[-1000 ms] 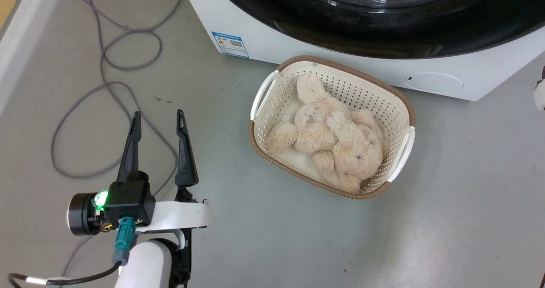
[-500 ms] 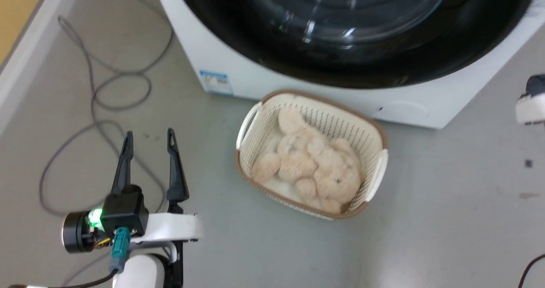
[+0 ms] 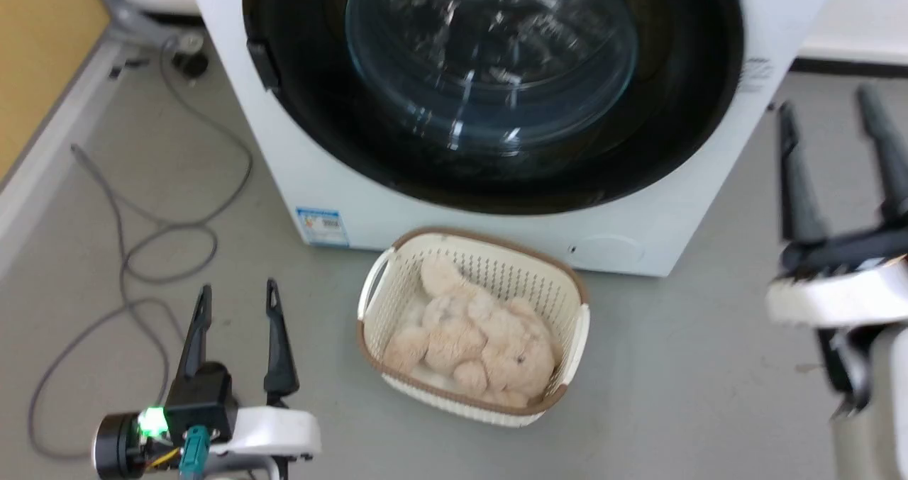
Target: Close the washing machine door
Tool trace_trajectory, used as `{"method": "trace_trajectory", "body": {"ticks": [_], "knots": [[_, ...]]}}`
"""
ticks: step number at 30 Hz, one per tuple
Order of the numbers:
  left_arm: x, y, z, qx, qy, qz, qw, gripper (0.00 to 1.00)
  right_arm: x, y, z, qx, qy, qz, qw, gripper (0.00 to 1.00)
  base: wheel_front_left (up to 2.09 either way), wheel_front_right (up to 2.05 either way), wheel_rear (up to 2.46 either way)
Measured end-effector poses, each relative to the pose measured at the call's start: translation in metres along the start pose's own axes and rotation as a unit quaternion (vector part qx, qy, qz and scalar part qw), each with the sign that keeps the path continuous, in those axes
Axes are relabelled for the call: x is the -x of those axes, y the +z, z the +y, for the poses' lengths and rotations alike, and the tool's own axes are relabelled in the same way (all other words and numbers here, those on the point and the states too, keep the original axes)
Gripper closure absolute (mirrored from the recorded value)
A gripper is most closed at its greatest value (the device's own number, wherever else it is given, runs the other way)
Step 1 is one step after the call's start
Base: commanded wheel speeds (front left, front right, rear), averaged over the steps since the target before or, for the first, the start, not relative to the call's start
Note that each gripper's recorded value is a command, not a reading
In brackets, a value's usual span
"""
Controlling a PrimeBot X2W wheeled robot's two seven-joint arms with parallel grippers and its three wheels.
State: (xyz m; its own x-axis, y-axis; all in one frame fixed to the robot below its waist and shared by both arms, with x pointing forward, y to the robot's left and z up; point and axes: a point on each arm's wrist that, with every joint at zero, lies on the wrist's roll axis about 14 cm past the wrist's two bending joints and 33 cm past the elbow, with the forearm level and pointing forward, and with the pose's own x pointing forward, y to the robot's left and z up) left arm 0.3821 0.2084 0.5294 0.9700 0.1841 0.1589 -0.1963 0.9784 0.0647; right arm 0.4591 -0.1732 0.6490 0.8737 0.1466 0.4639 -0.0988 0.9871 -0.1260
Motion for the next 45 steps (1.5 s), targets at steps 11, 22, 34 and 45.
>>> {"method": "trace_trajectory", "body": {"ticks": [11,22,34,45], "knots": [[0.018,0.012,-0.013,0.004,-0.028,-0.013,1.0,0.0,0.068,-0.016,0.019,-0.046,-0.005,0.066,0.997,0.0,0.0,0.0,0.0],[0.024,0.015,-0.016,0.005,-0.038,-0.017,0.999,0.0,0.126,-0.055,0.032,-0.104,-0.022,0.15,0.983,0.0,0.0,0.0,0.0],[0.025,0.015,-0.018,0.007,-0.043,-0.016,0.999,1.0,0.13,-0.057,0.031,-0.109,-0.026,0.156,0.981,1.0,0.0,0.0,0.0],[0.025,0.012,-0.019,0.008,-0.05,-0.004,0.999,1.0,0.13,-0.058,0.032,-0.106,-0.023,0.165,0.98,1.0,0.0,0.0,0.0]]}}
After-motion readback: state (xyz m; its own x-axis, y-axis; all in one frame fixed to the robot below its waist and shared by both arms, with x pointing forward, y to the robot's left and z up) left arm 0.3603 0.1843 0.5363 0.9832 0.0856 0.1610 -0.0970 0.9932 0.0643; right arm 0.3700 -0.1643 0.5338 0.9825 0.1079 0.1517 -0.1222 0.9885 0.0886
